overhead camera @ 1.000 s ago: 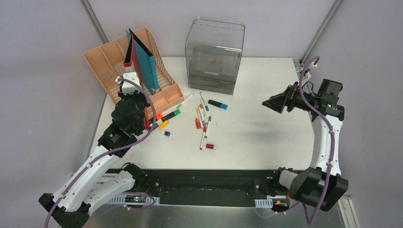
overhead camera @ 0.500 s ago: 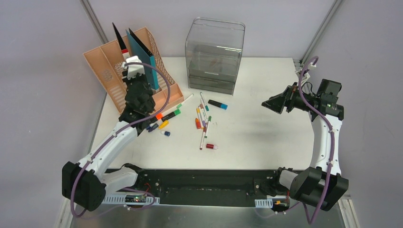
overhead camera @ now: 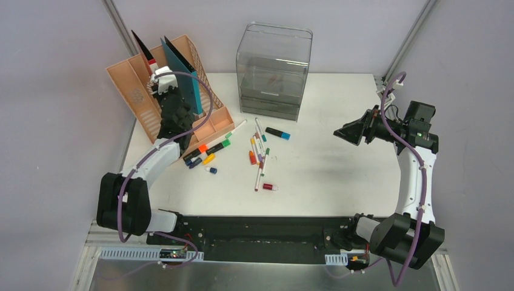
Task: Organize the desk
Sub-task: Place the folder in the storage box.
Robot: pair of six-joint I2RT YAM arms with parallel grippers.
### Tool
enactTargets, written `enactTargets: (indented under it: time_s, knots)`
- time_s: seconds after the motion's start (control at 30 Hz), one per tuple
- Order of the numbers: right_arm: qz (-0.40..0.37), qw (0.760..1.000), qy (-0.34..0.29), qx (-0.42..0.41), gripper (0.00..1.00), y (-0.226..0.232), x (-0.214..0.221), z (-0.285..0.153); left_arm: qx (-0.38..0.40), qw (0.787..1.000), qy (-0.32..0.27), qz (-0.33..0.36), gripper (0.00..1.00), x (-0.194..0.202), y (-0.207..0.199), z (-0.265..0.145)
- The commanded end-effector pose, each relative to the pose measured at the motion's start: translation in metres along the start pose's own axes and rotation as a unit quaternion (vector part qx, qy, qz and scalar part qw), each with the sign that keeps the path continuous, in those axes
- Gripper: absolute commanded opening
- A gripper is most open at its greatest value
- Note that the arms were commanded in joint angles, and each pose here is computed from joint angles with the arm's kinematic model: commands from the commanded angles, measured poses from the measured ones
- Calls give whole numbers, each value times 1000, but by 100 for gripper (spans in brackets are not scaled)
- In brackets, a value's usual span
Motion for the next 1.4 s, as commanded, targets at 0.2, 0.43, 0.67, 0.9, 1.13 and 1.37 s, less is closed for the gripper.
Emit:
enactTargets:
  time_s: [0.2, 0.43, 0.67, 0.9, 1.13, 1.37]
  knots:
    - [-19, 1000, -2, -15, 99, 6, -4, 0, -8, 993, -115, -37, 0, -3, -5, 31]
    - [-20, 1000, -2, -16, 99, 6, -4, 0, -2, 992, -120, -39, 0, 15, -8, 40]
    - [-19, 1000, 0, -16, 99, 6, -4, 1, 8, 995, -84, -60, 13, 41, -9, 31]
    - [-21, 1000, 1, -16, 99, 7, -4, 1, 9, 996, -28, -85, 64, 60, -8, 16]
    - [-23, 1000, 2, -13, 99, 6, -3, 0, 94, 980, 64, -166, 86, 30, -4, -27]
    - [-22, 1000, 4, -11, 99, 3, -2, 1, 309, 919, 73, -236, 90, 7, -18, -95]
Point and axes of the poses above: each gripper's point midway between its finger pads, its own z axis out along the fingers, its own y axis along the line the jaws close on, x = y × z, the point moved 5 cm from there along -z, back along the fingers, and after that the axes turned 7 degrees about z, right-handed, at the moved point
